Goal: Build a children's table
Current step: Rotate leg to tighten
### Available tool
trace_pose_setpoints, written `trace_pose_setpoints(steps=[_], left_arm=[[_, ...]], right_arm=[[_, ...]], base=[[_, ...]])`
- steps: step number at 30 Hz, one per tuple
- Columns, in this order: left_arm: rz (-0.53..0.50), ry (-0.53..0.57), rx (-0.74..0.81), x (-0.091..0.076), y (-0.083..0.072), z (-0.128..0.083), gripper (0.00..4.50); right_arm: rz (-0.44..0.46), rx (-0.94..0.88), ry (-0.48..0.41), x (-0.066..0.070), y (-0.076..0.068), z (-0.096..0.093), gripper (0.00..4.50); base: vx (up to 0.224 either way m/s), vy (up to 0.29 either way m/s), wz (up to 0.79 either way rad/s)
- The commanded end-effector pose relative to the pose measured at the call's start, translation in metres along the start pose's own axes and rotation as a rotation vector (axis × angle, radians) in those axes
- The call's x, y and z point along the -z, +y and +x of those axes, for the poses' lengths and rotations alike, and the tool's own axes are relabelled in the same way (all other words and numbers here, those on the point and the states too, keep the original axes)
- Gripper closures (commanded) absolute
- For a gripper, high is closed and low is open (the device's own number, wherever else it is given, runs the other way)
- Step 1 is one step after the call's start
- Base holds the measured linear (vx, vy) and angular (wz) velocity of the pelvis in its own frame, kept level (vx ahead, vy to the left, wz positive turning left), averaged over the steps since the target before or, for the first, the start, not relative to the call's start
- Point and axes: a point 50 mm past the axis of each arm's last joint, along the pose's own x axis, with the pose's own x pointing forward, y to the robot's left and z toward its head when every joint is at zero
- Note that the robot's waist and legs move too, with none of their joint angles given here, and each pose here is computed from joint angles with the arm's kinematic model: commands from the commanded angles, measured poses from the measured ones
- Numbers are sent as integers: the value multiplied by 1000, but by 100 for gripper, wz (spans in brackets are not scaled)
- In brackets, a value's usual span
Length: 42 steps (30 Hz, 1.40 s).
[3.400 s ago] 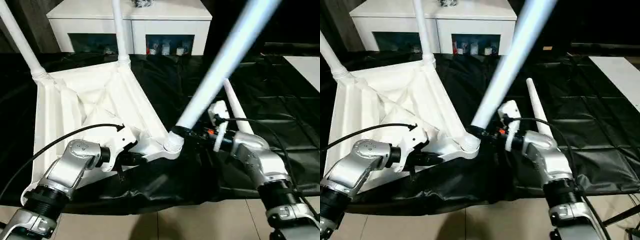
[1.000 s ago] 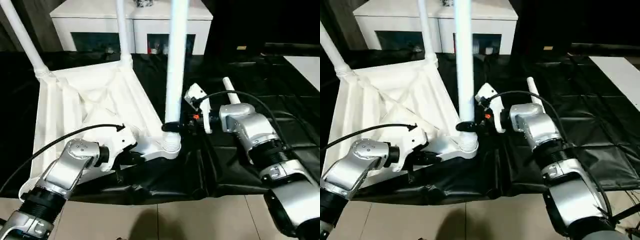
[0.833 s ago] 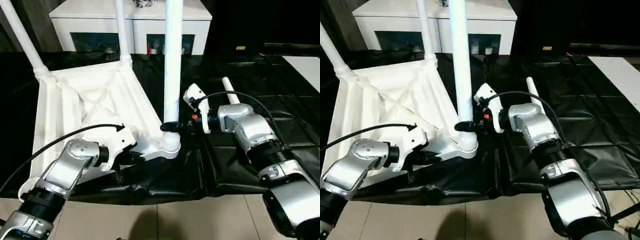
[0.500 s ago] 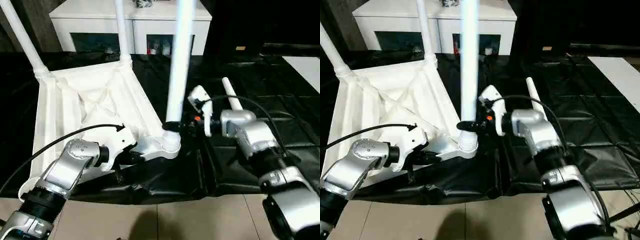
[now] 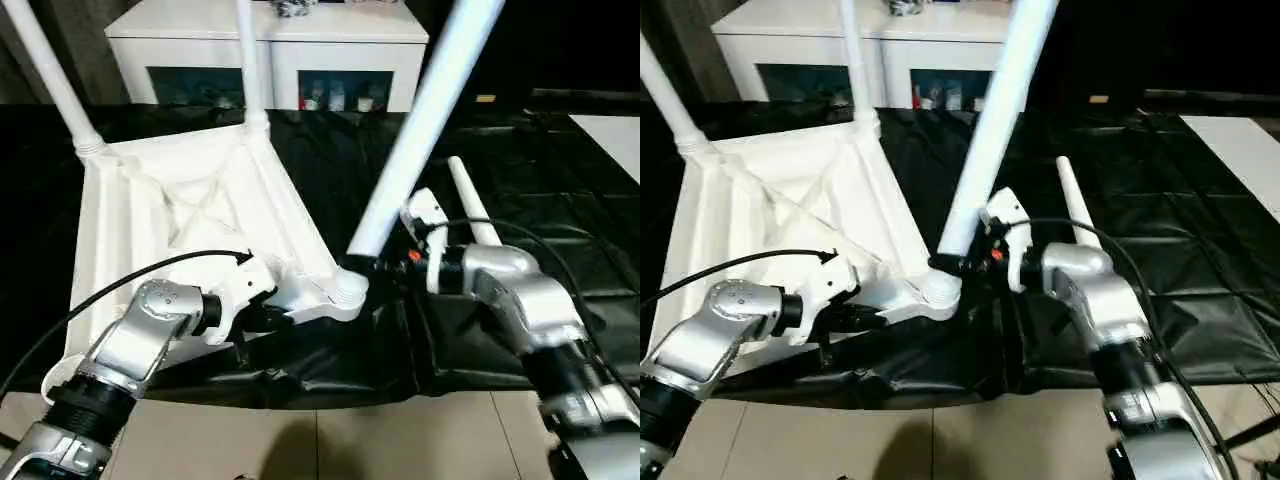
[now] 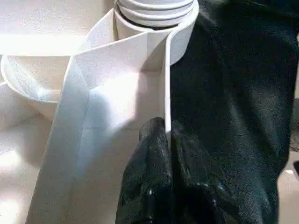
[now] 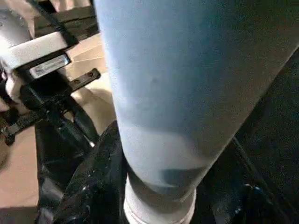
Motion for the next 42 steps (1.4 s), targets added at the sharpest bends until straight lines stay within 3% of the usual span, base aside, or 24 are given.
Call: trace_pose_setpoints(steps=[1,8,12,20,25,28,31,33,42], left_arm=[[54,-49,-53,-17,10,-9,450],[61,-54,-51,-19,11,-5,450],[66,-53,-50,-20,11,-3,450],[70,-49,-64,-20,12,-4,450],[71,-45,-67,-20,14,-5,450],[72,-40,-68,-19,15,-5,450],[53,-38,-88,-19,18,-5,450],[3,-46,-151,-18,25,-1,450],[-174,-8,-375,-22,28,39,450]], right_arm=[[87,-3,165,35,6,-4,269],[46,-53,187,25,11,10,269],[47,-69,237,28,11,17,269],[96,-89,345,54,18,21,269],[95,-67,373,64,18,20,269],[88,-36,350,63,15,22,269],[73,87,296,57,6,28,269],[108,305,250,52,-8,35,269],[268,708,226,59,-18,56,269]], base=[[0,0,0],[0,0,0],[0,0,0],[0,0,0],[0,0,0],[0,0,0],[0,0,0],[0,0,0],[-17,0,-2]])
